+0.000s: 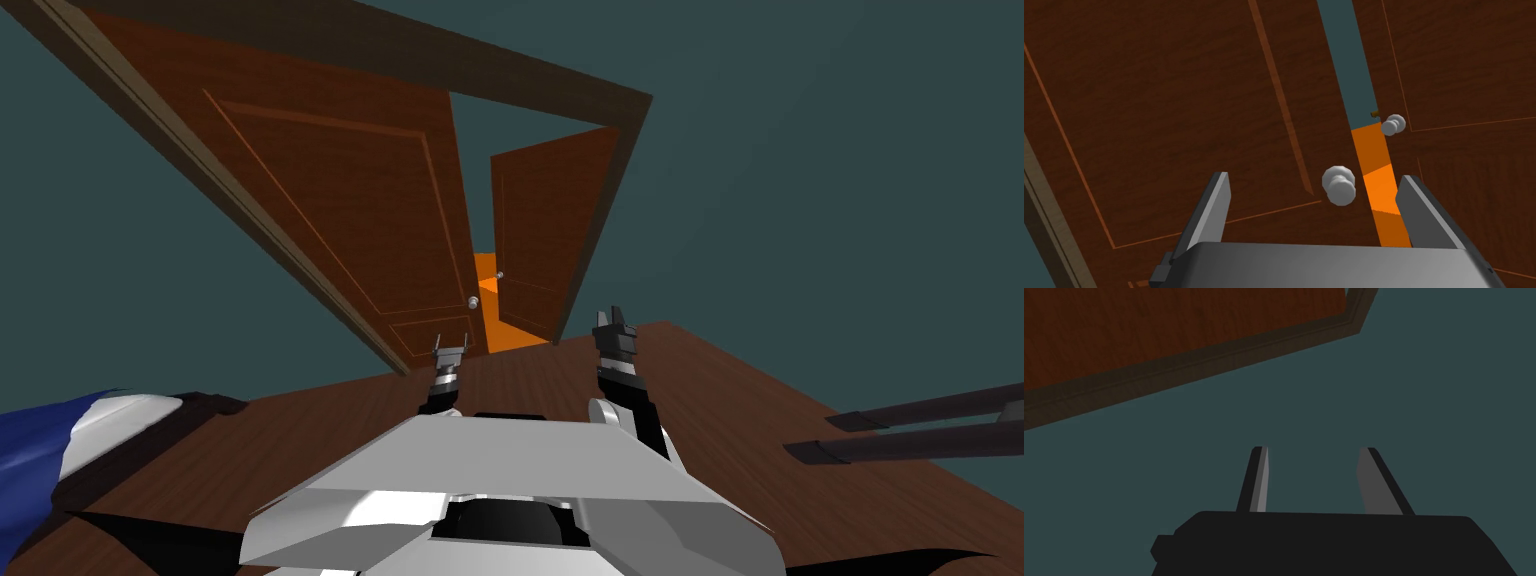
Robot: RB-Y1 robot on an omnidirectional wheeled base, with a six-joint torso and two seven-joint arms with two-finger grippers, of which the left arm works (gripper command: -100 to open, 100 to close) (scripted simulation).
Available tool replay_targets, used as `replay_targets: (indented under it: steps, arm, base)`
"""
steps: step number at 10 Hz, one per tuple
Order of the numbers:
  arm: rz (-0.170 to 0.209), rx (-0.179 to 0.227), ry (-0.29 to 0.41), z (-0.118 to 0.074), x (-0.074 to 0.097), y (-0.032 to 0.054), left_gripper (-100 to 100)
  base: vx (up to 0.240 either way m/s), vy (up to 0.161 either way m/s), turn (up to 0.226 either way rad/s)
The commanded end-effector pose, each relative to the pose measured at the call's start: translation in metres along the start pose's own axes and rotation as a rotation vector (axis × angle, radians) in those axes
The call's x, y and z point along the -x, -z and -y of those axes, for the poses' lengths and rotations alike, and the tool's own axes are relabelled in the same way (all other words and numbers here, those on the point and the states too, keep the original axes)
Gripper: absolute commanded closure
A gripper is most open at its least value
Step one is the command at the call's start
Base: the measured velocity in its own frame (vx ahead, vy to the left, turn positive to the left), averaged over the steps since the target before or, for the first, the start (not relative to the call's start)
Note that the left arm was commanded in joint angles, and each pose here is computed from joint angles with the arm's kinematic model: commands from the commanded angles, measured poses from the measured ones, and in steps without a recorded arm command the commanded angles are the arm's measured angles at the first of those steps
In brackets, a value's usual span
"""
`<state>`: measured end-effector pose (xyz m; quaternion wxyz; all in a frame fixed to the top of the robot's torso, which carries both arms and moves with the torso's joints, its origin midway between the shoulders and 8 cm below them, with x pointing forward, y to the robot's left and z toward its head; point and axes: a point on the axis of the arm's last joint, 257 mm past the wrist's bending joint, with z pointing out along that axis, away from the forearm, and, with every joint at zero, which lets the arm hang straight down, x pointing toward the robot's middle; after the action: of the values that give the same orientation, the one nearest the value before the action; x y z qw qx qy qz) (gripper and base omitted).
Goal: Push the door open
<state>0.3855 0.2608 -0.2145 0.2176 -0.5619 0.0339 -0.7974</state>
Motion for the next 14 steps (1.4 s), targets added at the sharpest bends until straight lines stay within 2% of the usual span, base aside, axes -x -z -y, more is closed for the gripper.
replay_targets:
  steps: [1, 3, 4, 11, 13, 14]
  arm:
    - [0.028, 0.004, 0.031, -0.004, 0.013, 0.0062, -100]
    - [0.06, 0.008, 0.064, -0.006, 0.026, 0.0129, -100]
    - [0.092, 0.01, 0.095, -0.008, 0.04, 0.02, -100]
    - [0.196, 0.007, 0.184, -0.011, 0.083, 0.0453, -100]
    - [0.247, 0.0, 0.221, -0.01, 0.103, 0.0589, -100]
    - [0.259, -0.002, 0.229, -0.009, 0.108, 0.0623, -100]
  base:
    - [0.098, 0.008, -0.036]
    - [0.101, 0.007, -0.034]
    - [0.119, 0.016, -0.047]
    - [0.108, 0.011, -0.031]
    - [0.151, 0.025, -0.059]
    - [0.151, 0.048, -0.021]
